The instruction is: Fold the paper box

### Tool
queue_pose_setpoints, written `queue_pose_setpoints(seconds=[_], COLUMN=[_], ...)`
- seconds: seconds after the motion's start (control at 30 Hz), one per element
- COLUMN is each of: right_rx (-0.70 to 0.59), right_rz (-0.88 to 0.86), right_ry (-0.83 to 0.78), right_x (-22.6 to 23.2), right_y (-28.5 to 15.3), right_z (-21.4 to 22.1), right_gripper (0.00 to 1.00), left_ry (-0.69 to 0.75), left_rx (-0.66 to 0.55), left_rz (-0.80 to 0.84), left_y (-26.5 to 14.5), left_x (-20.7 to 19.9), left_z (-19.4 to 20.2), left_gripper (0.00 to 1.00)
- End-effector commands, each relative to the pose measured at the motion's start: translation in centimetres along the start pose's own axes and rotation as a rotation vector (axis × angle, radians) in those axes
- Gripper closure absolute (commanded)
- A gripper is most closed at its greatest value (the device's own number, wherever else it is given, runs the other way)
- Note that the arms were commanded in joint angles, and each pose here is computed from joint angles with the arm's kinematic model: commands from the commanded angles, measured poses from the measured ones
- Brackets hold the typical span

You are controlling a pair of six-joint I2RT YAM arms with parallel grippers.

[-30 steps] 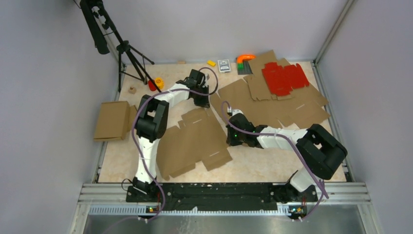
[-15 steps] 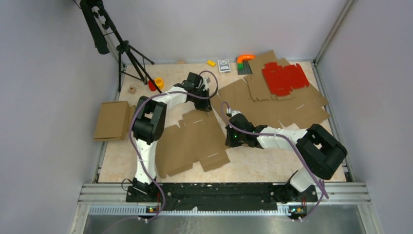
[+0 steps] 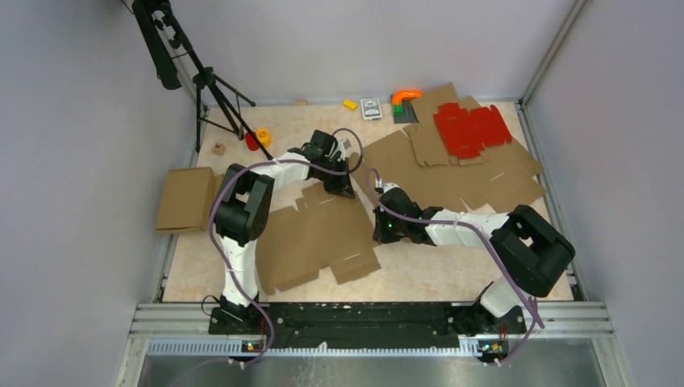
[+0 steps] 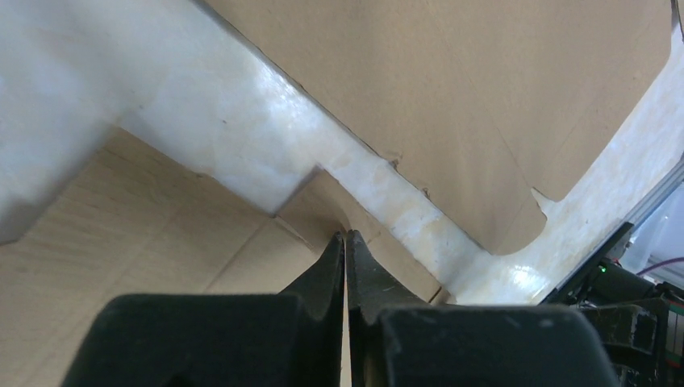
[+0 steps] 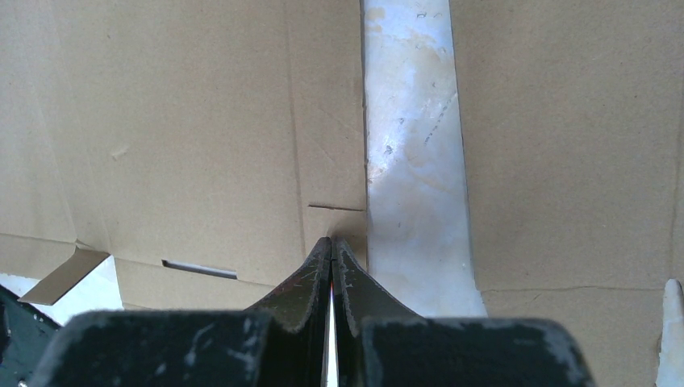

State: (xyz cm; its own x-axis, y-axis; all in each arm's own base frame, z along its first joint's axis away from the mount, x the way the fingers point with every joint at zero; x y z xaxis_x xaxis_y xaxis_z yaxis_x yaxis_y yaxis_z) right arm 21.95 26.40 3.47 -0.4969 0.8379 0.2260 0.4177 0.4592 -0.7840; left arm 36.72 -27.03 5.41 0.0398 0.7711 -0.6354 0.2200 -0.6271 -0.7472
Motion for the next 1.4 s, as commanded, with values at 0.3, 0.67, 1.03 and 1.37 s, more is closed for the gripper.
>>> queue_pose_setpoints(seconds=[0.3, 0.67, 1.03, 1.37], right_rx=[0.209, 0.166, -0.011, -0.185], right_rz=[0.091, 0.076, -0.002, -0.173], right_ry=[-0.021, -0.025, 0.05, 0.212], right_x=[-2.3, -1.7, -0.4, -0.2], right_y=[0.4, -0.2, -0.6, 0.3], right_z=[6.2, 4.4, -2.5, -10.5], right_gripper=[1.0, 1.0, 1.0, 1.0], left_ry=[0.01, -0.036, -0.032, -0.026], left_rx=[-0.005, 0.014, 0.025, 0.027], left_rz=[0.013, -0.132, -0.194, -0.198], left_y=[-0.3, 0.8, 1.1, 1.2], left_x=[-0.8, 1.9, 2.7, 2.7], left_z=[0.3, 0.4, 0.6, 0.4], left_gripper=[1.0, 1.0, 1.0, 1.0])
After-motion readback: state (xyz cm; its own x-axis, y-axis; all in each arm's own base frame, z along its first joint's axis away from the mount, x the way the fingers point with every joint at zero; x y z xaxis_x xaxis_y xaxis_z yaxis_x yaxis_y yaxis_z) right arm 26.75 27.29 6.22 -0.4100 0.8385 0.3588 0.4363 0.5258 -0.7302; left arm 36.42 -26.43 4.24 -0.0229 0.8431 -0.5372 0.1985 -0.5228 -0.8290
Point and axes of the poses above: each gripper's point midway between its finger pads, its own y axis out along the fingers, its own x axis along the line the jaws close on, z = x × y, the point moved 2 cm from there along -y, back along the fingers, and after that the axes turned 12 degrees about -y, right-handed, at the moved point
